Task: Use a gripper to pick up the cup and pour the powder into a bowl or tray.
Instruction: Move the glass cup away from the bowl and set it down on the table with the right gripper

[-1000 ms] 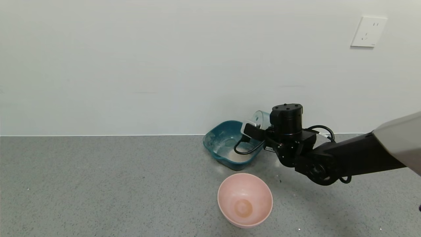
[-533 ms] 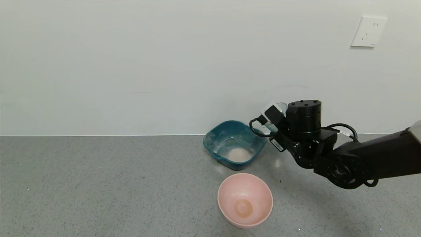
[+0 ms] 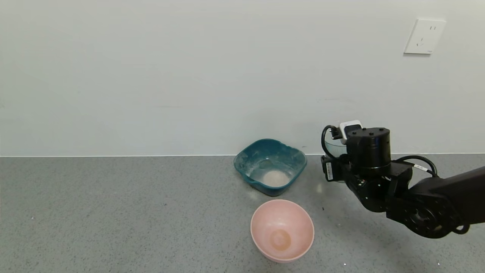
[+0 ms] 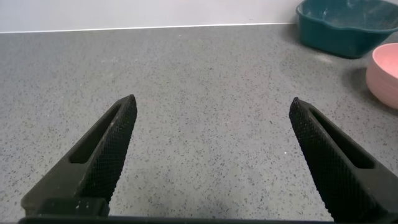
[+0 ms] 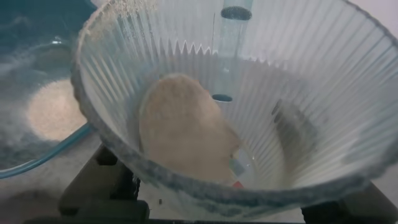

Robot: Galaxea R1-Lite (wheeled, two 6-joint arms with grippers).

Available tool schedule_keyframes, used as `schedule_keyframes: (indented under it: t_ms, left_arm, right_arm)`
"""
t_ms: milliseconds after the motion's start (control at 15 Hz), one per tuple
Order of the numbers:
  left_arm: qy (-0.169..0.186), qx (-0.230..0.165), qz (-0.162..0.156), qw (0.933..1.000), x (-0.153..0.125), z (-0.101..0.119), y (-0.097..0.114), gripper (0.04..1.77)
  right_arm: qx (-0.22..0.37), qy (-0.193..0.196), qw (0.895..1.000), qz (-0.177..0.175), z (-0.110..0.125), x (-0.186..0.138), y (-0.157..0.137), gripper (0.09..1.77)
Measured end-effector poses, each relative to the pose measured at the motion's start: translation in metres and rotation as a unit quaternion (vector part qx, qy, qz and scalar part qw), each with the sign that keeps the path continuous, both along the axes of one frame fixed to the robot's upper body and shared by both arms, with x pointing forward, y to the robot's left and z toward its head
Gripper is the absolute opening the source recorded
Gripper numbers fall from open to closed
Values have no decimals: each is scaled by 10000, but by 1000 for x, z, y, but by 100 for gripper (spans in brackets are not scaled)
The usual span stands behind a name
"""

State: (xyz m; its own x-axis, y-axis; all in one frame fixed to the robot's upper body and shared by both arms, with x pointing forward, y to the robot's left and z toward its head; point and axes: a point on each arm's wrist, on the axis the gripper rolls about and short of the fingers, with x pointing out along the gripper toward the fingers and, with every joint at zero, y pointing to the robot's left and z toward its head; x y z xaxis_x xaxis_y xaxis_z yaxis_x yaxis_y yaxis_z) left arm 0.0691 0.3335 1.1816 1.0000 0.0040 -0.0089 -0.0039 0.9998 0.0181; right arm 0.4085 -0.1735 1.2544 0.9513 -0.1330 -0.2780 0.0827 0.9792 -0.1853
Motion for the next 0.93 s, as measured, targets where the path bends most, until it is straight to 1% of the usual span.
schedule_keyframes:
  t_ms: [267, 400, 667, 800, 933]
  left_arm:
    - [0, 1, 0, 10000, 0, 0, 0, 176]
    - [0, 1, -2, 10000, 0, 0, 0, 176]
    - [1, 1, 2, 10000, 0, 0, 0, 176]
    - [0, 0, 0, 10000, 0, 0, 0, 176]
    - [1, 1, -4, 10000, 0, 0, 0, 176]
  right_arm:
    - [704, 206, 9970, -241, -19, -17, -11, 137]
    - [852, 255, 9956, -287, -27, -18, -19, 137]
    - [966, 191, 9944, -390, -42, -5, -33, 137]
    - [911, 170, 9947, -446, -50, 3, -39, 137]
    - [798, -46, 9957, -469, -55, 17, -44, 137]
